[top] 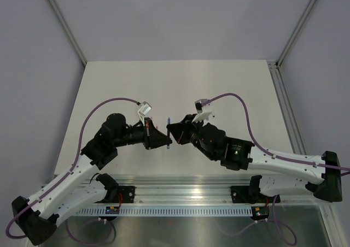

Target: Insert the pens into the pen caps

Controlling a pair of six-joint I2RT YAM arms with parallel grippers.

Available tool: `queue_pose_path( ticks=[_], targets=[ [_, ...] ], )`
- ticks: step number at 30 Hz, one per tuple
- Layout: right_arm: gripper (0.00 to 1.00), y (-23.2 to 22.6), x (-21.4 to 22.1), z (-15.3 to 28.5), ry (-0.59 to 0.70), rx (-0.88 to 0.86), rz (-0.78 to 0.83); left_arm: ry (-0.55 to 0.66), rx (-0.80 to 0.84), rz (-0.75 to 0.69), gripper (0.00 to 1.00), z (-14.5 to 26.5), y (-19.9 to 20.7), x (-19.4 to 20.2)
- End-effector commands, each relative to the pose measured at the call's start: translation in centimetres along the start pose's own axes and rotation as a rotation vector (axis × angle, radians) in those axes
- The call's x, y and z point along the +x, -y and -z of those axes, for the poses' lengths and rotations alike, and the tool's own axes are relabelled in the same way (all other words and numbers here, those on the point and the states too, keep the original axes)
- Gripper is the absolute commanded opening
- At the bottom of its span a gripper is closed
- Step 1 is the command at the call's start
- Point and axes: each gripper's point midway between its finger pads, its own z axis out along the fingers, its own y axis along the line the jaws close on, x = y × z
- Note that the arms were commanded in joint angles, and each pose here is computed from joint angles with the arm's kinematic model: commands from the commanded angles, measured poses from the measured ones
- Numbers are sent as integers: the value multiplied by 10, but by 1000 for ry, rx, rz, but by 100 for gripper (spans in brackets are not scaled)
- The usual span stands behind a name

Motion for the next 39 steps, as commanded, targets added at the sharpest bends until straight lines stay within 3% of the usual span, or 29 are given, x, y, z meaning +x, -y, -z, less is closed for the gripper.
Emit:
queue_pose_path(
  ticks=[1, 4, 5, 6, 9, 11, 15, 19, 22, 32, 39],
  targets=[
    [2, -17, -24, 6, 56, -39, -48, 62, 11, -96, 0, 5, 15, -22],
    [16, -17, -19, 10, 11, -36, -23, 80, -26, -132, 0, 11, 15, -29],
    [31, -16, -17, 10, -4, -25, -9, 89, -43, -147, 0, 14, 15, -32],
    [37, -14, -16, 12, -17, -10, -2, 92, -93, -166, 0, 16, 7, -33],
    [45, -9, -15, 19, -65, 19, 25, 120, -159, -212, 0, 26, 2, -41],
    [45, -3, -12, 27, -88, 30, 34, 135, -193, -251, 0, 32, 0, -46],
    [35, 36, 3, 32, -122, 146, 66, 183, -311, -289, 0, 48, -15, -52],
    [19, 105, 47, 31, -298, 359, 139, 242, -405, -333, 0, 64, -32, -52],
    [16, 148, 64, 24, -361, 478, 152, 258, -442, -355, 0, 73, -36, -52],
    [17, 205, 110, -5, -509, 636, 225, 260, -457, -374, 0, 76, -38, -53],
    [26, 225, 129, -19, -564, 699, 257, 257, -449, -373, 0, 77, -36, -52]
  ],
)
